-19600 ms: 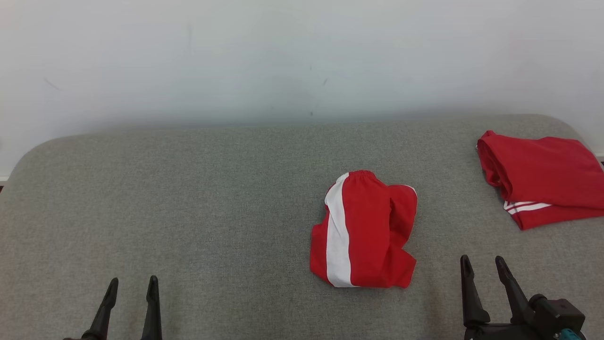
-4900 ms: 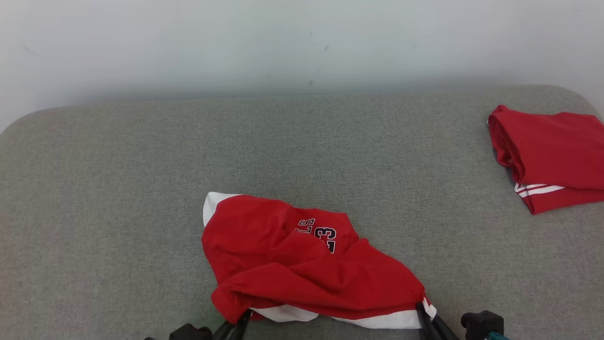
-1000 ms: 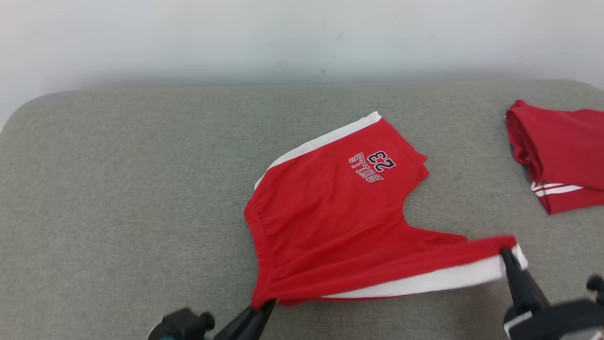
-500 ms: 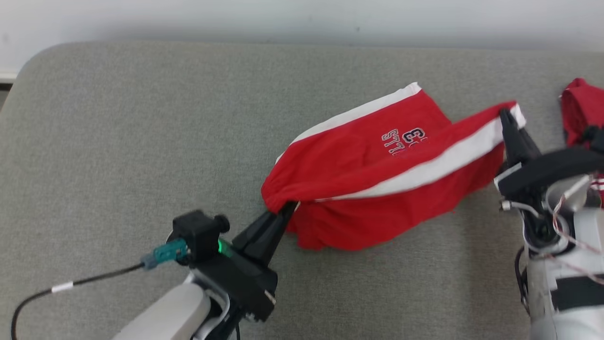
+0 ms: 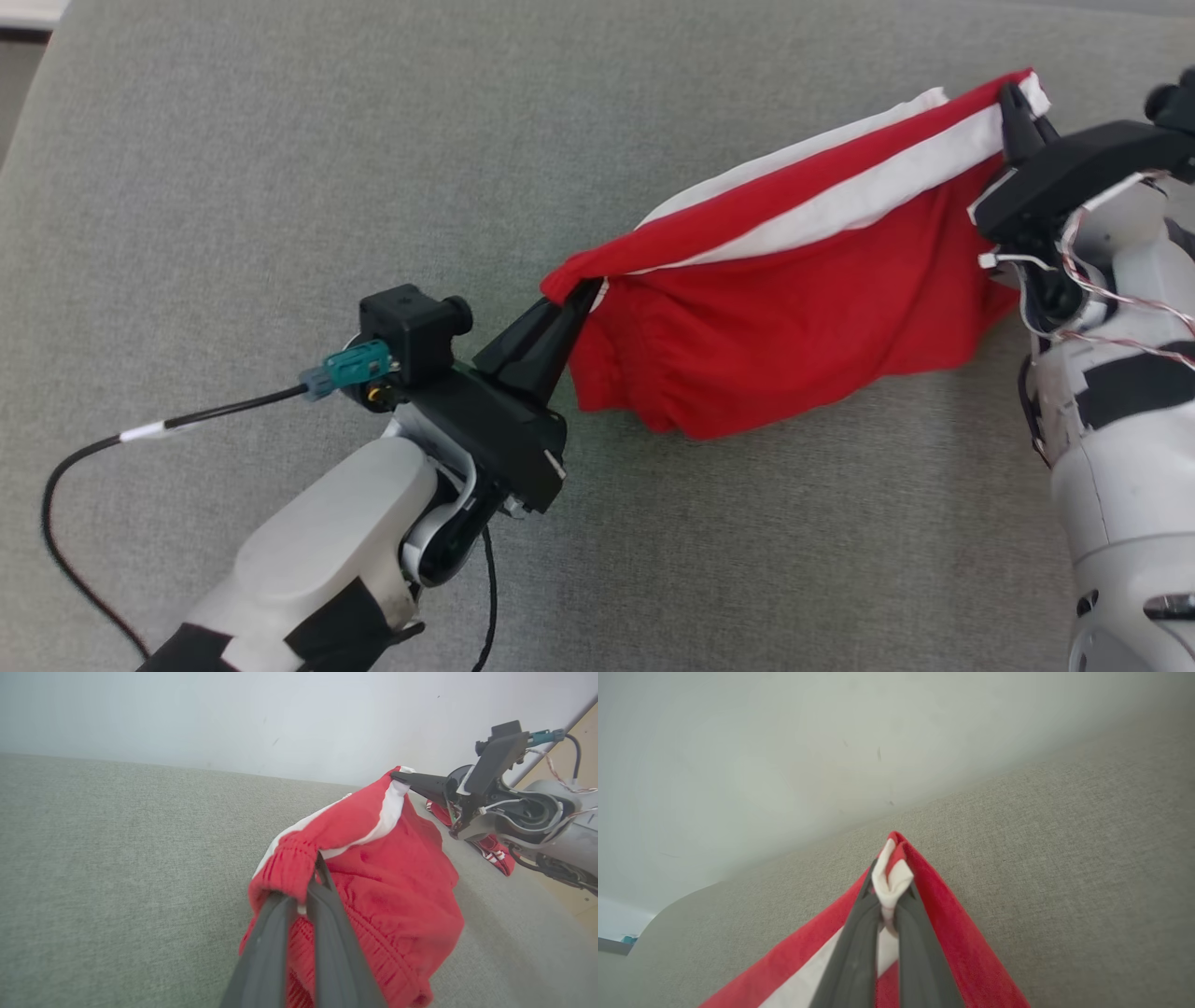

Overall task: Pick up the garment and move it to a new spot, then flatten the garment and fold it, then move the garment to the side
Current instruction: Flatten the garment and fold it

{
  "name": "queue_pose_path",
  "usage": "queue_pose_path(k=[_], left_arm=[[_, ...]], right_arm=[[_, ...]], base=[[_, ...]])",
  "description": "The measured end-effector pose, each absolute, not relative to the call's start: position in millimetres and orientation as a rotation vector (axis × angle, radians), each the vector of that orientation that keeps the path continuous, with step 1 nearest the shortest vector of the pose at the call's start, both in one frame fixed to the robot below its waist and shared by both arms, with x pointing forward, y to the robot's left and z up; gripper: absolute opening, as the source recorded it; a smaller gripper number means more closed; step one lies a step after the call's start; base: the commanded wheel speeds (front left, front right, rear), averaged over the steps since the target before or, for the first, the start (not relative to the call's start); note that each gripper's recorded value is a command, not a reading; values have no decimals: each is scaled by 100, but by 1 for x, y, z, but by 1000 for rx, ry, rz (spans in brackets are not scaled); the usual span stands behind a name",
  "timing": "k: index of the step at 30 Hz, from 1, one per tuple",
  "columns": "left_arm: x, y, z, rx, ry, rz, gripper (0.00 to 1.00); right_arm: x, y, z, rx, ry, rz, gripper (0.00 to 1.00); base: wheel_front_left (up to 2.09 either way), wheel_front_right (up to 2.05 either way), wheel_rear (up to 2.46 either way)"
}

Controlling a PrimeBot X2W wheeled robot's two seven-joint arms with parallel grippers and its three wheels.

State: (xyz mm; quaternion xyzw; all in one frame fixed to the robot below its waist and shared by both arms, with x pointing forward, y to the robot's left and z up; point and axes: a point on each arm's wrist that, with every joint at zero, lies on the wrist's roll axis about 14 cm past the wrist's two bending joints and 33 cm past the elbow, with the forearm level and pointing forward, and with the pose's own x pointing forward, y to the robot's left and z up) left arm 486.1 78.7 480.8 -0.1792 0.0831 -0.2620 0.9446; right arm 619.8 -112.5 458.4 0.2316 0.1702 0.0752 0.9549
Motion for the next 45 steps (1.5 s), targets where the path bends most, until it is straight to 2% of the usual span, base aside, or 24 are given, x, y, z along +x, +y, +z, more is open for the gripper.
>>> queue_pose_path(k=[2, 3, 4, 5, 11, 16, 26, 33, 44, 45], left_arm=[[489, 81, 475, -364, 184, -521, 0], [492, 84, 473, -364, 185, -508, 18], [494, 89, 471, -352, 186, -494, 72], [495, 92, 469, -338, 188, -487, 100], [487, 96, 472, -331, 168, -463, 100], [476, 109, 484, -327, 111, -422, 100], [449, 180, 529, -287, -121, -170, 100], [422, 221, 522, -223, -138, 7, 100], [396, 237, 503, -209, -92, 100, 100], [396, 238, 504, -210, -93, 103, 100]], right_arm=[[625, -102, 453, 457, 353, 168, 0], [627, -98, 451, 442, 352, 176, 13], [628, -94, 451, 426, 343, 186, 83], [629, -90, 450, 403, 339, 200, 100], [625, -94, 460, 292, 286, 228, 100], [607, -103, 459, 163, 285, 267, 100], [582, -133, 451, 83, 318, 254, 100], [574, -137, 426, 67, 400, 243, 100], [566, -135, 389, 111, 537, 200, 100], [566, -132, 389, 121, 542, 205, 24]], base=[[0, 0, 0], [0, 0, 0], [0, 0, 0], [0, 0, 0], [0, 0, 0], [0, 0, 0], [0, 0, 0], [0, 0, 0], [0, 0, 0], [0, 0, 0]])
